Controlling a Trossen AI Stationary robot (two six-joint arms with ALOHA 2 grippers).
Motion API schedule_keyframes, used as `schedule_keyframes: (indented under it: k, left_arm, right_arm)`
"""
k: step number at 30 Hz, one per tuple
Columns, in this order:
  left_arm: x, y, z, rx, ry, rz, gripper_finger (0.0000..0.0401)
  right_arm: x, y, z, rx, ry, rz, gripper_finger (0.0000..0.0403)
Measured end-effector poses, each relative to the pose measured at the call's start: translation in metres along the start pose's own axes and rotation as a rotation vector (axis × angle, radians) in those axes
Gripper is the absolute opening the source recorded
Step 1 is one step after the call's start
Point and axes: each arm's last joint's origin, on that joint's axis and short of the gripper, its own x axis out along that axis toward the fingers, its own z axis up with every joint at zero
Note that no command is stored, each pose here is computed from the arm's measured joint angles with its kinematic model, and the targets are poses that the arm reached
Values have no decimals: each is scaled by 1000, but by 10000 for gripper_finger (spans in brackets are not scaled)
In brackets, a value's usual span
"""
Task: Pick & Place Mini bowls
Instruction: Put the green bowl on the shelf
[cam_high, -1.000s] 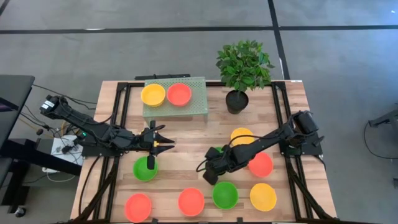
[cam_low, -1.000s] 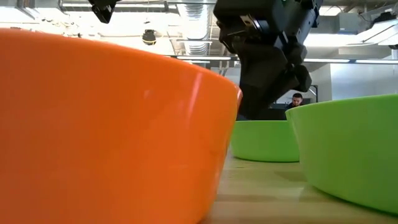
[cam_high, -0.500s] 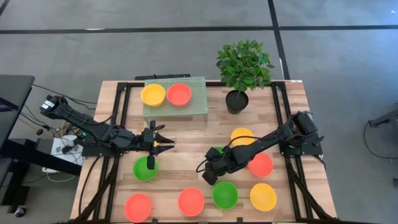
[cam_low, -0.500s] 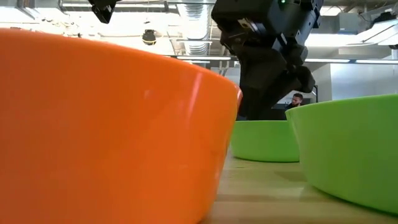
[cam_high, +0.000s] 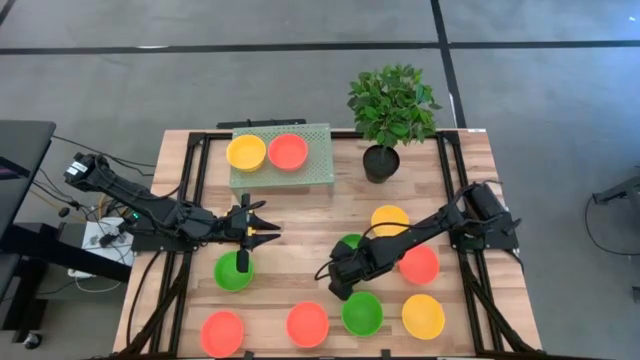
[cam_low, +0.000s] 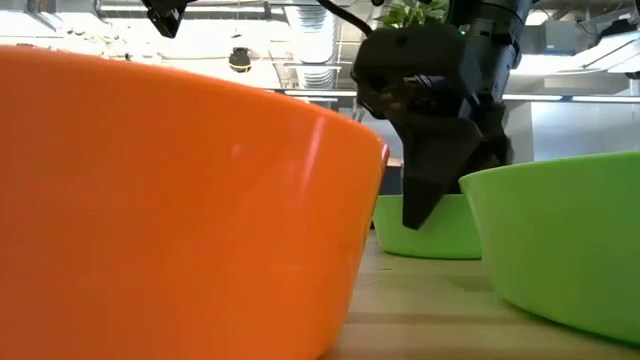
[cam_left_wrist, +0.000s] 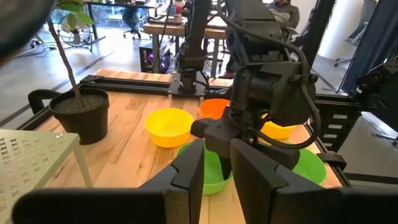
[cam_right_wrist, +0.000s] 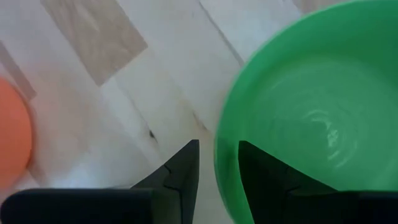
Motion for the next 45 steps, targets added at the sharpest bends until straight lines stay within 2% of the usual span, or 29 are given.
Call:
schedule_keyframes:
  k: [4, 11, 15, 17, 20, 24, 29, 31, 35, 41, 45]
  left_arm:
    - [0, 0, 0, 1, 0, 0, 81]
    - [0, 0, 0, 3, 0, 0, 81]
    - [0, 0, 0, 3, 0, 0, 81]
    - [0, 0, 0, 3, 0, 0, 81]
    - [0, 0, 0, 3, 0, 0, 81]
    - [0, 0, 0, 3, 0, 0, 81]
    - [0, 0, 0, 3, 0, 0, 81]
    - [0, 0, 0, 3, 0, 0, 81]
    - [0, 0, 0, 2, 0, 0, 81]
    - [0, 0, 0, 3, 0, 0, 81]
    - [0, 0, 0, 1, -2, 0, 81]
  right_arm:
    - [0, -1, 1, -56, 20, 10, 94]
    - [-2, -5, 11, -141, 50, 36, 10]
    - [-11, 0, 22, -152, 53, 54, 17]
    - [-22, 4, 29, -195, 62, 48, 13]
    - [-43, 11, 41, -271, 52, 39, 4]
    - [-75, 16, 64, -382, -28, -10, 7]
    - [-112, 14, 92, -669, -91, -23, 3]
    - [-126, 12, 106, -735, -140, -26, 4]
    - [-140, -6, 130, -789, -169, -88, 4]
    - [-141, -56, 159, -706, -65, -198, 2]
    - [-140, -86, 181, -681, -72, -236, 2]
